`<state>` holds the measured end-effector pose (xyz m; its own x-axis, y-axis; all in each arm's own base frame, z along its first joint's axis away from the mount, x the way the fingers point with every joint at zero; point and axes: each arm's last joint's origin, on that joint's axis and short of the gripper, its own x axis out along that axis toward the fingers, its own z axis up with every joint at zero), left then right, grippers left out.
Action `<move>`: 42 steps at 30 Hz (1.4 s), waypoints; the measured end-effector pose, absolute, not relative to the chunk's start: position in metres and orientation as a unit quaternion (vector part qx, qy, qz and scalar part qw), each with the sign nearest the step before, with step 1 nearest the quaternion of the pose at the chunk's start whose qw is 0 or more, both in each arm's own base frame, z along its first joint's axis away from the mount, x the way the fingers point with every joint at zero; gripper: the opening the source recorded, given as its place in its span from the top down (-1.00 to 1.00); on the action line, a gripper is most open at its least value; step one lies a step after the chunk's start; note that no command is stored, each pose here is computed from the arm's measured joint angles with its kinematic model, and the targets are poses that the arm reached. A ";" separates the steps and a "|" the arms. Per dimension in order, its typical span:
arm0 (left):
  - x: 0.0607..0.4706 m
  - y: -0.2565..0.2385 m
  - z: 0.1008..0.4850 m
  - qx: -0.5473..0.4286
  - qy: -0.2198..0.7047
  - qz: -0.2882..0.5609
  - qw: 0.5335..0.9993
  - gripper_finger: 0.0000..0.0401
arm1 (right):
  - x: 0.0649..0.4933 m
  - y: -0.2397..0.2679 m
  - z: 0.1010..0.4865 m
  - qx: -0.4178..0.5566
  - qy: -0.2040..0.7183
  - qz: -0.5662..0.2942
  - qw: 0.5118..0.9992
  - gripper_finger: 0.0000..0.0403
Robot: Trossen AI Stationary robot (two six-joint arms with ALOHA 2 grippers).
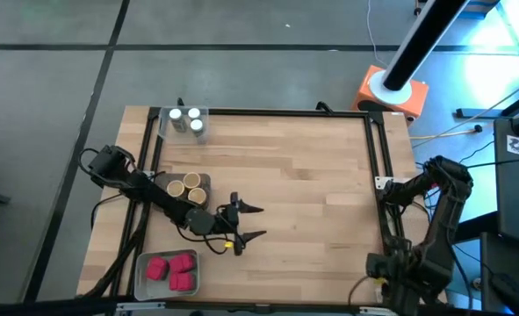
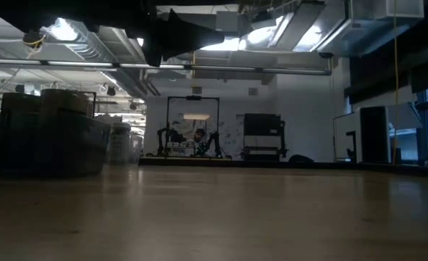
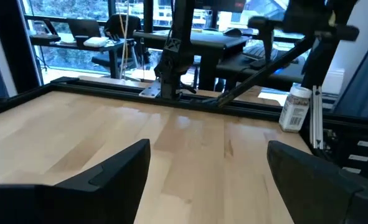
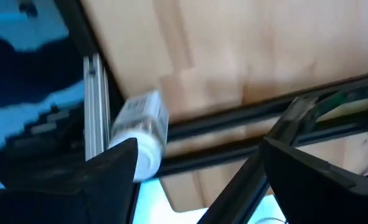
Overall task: Sort spices by type
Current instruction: Put the white spice bottle into the transparent bin
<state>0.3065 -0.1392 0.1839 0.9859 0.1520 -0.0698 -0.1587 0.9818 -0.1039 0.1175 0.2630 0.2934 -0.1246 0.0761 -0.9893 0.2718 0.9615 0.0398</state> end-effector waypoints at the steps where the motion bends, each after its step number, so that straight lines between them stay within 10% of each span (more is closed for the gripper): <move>1: 0.307 -0.139 0.184 -0.055 0.030 0.078 0.995 -0.53 | 0.115 0.267 0.291 0.112 0.751 -0.070 0.647 -0.66; 31: 0.309 -0.135 0.184 -0.065 0.031 0.086 0.994 -0.53 | 0.099 0.329 0.219 0.025 0.799 -0.009 0.600 -0.65; 42: 0.308 -0.134 0.183 -0.075 0.034 0.087 0.993 -0.53 | 0.103 0.327 0.218 0.026 0.793 -0.018 0.608 -0.02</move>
<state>0.3084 -0.1344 0.1829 0.9823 0.1685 -0.0813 -0.1788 0.9736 -0.1421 0.1033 0.3275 0.2180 -0.2593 0.0198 -0.9656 0.0632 0.9980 0.0034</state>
